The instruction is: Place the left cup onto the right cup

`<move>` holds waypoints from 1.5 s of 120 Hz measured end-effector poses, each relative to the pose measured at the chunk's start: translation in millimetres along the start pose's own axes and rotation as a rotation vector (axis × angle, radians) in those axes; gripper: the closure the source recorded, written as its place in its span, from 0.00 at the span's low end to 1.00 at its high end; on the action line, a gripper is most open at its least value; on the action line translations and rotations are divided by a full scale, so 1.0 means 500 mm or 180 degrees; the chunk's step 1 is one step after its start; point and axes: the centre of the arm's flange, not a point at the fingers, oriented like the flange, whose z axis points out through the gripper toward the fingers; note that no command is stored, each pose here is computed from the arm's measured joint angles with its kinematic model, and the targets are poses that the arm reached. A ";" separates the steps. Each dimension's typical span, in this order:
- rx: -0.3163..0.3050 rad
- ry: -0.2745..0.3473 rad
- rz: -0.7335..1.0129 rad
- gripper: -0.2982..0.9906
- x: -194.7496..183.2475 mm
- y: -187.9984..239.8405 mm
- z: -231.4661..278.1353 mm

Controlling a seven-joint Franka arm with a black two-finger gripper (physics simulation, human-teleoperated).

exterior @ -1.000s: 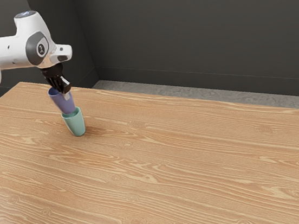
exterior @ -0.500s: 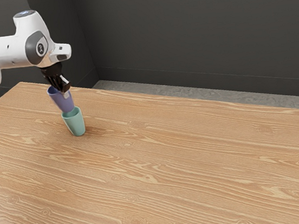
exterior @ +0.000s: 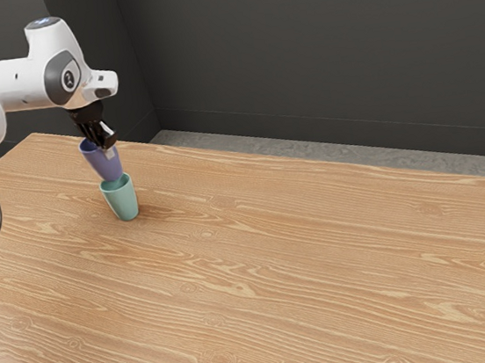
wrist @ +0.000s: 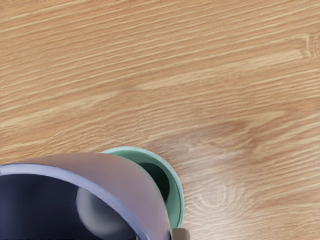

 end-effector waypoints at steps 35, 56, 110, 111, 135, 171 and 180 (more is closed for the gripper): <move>-0.0013 -0.0018 0.0011 0.84 0.003 0.003 0.016; -0.0021 -0.0030 0.0014 0.84 0.004 0.003 0.027; -0.0027 -0.0049 0.0009 0.84 0.003 0.000 0.044; -0.0027 -0.0049 0.0009 0.84 0.003 0.000 0.045; -0.0033 -0.0064 0.0004 0.84 0.002 -0.003 0.055; -0.0044 -0.0085 0.0002 0.84 0.001 -0.003 0.069; -0.0052 -0.0097 0.0002 0.84 0.001 -0.003 0.077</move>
